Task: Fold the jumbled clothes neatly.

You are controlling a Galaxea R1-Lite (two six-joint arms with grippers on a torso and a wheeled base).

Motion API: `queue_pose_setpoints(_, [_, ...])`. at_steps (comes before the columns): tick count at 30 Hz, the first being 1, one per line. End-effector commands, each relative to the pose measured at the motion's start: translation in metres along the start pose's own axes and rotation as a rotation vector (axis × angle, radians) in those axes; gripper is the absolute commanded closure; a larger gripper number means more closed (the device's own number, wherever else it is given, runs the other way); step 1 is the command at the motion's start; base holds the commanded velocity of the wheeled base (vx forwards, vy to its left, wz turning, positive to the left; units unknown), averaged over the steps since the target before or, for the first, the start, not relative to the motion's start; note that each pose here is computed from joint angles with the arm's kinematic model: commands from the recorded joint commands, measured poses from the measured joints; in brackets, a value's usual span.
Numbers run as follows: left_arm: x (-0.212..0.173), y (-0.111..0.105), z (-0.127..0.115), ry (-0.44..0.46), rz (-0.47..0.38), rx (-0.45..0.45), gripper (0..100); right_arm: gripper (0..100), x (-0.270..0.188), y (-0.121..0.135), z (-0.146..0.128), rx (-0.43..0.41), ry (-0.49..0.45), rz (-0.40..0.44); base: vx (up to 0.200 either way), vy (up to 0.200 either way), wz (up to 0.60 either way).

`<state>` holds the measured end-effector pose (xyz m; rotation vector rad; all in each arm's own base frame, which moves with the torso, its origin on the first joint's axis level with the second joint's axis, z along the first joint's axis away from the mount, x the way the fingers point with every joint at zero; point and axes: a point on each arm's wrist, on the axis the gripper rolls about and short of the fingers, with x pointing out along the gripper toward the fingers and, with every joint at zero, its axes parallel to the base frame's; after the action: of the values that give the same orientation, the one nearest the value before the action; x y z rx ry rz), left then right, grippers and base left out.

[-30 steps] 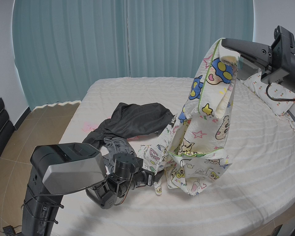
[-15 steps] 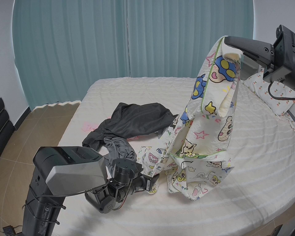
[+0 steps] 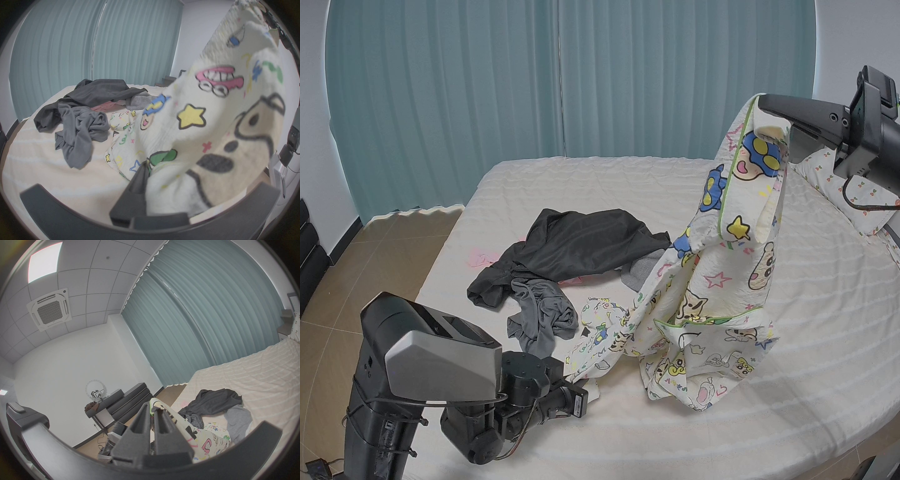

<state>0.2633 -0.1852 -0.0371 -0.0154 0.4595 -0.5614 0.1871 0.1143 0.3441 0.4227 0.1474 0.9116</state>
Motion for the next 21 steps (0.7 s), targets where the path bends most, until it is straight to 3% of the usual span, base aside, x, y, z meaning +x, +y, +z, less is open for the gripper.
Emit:
queue_pose_setpoints(1, [-0.043,0.007,0.046,-0.143,0.018,-0.076,100,100,-0.009,-0.03,0.001,0.012,-0.021,-0.141,0.0,0.0,0.0])
queue_pose_setpoints(3, [-0.054,0.015,0.072,-0.251,0.039,-0.111,100,100,-0.016,-0.04,0.002,0.015,-0.034,-0.195,0.0,0.0,0.0])
queue_pose_setpoints(5, [-0.059,0.02,0.084,-0.3,0.051,-0.115,100,100,-0.02,-0.044,0.003,0.015,-0.043,-0.217,0.0,0.0,0.0])
queue_pose_setpoints(6, [-0.066,0.027,0.103,-0.382,0.068,-0.119,100,100,-0.026,-0.05,0.004,0.016,-0.056,-0.253,0.0,0.0,0.0])
queue_pose_setpoints(10, [-0.078,0.035,0.132,-0.481,0.1,-0.124,100,100,-0.034,-0.057,0.005,0.016,-0.075,-0.297,0.0,0.0,0.0])
queue_pose_setpoints(12, [-0.1,0.034,0.169,-0.592,0.134,-0.129,100,100,-0.043,-0.061,0.006,0.01,-0.091,-0.332,0.0,0.0,0.0])
queue_pose_setpoints(14, [-0.109,0.033,0.182,-0.622,0.136,-0.129,100,100,-0.046,-0.061,0.006,0.007,-0.096,-0.338,0.0,0.0,0.0])
queue_pose_setpoints(17, [-0.14,0.025,0.221,-0.676,0.131,-0.126,100,100,-0.053,-0.055,0.008,-0.01,-0.116,-0.339,0.0,0.0,0.0])
queue_pose_setpoints(18, [-0.14,0.025,0.221,-0.676,0.131,-0.126,100,100,-0.053,-0.055,0.008,-0.01,-0.116,-0.339,0.0,0.0,0.0])
queue_pose_setpoints(21, [-0.173,0.017,0.252,-0.701,0.124,-0.122,100,100,-0.058,-0.049,0.013,-0.061,-0.143,-0.33,0.0,0.0,0.0])
